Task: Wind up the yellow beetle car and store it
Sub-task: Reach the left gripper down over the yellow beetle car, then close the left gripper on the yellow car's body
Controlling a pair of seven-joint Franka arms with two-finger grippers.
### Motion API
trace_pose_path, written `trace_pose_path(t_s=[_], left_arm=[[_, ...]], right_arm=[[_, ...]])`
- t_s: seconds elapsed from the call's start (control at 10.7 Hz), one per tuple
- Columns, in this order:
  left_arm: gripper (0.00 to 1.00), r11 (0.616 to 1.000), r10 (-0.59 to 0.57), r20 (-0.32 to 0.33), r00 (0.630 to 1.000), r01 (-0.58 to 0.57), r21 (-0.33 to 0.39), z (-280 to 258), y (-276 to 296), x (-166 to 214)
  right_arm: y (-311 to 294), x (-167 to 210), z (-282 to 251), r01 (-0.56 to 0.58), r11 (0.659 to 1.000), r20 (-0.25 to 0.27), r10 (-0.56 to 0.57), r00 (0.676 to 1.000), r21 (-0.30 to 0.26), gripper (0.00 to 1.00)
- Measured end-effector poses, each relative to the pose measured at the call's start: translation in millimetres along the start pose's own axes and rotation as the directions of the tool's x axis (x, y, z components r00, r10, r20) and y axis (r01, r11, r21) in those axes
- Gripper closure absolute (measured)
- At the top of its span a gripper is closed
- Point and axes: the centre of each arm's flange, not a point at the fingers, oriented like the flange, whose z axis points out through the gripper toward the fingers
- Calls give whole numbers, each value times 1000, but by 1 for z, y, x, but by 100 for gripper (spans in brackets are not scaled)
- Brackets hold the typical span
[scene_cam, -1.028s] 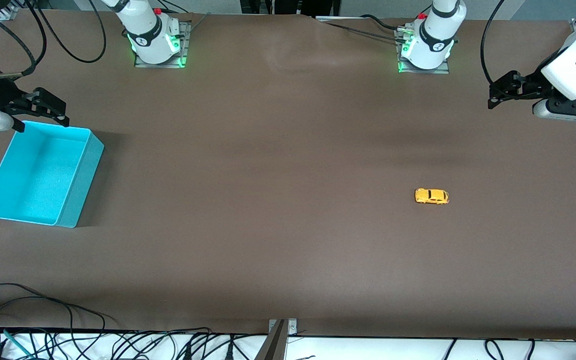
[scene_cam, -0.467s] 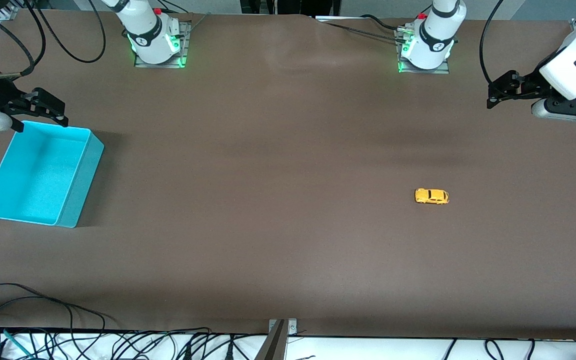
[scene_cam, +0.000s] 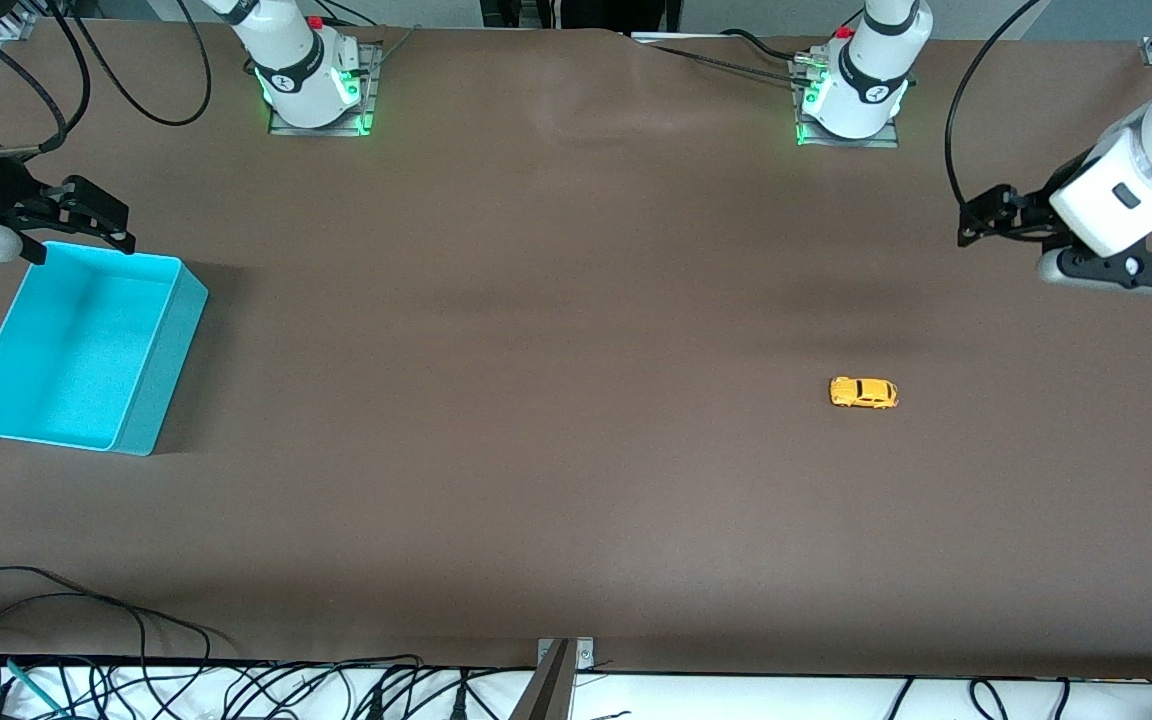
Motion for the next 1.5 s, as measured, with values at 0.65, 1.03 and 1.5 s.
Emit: trace_pose_path(t_s=[0.65,1.03,1.5], left_arm=[[0,846,532,8,847,-531,49,85,13,59],[0,634,771,20,636,-771,64,186,18,60],[0,318,947,8,321,-942,103,302,8,50]], right_arm=[[1,0,1,-2,1000,4,2,1000,0,0],[1,-1,1,-3,1000,5,3,1000,0,0],[10,-2,1,-19,1000,6,19,1000,1,0]])
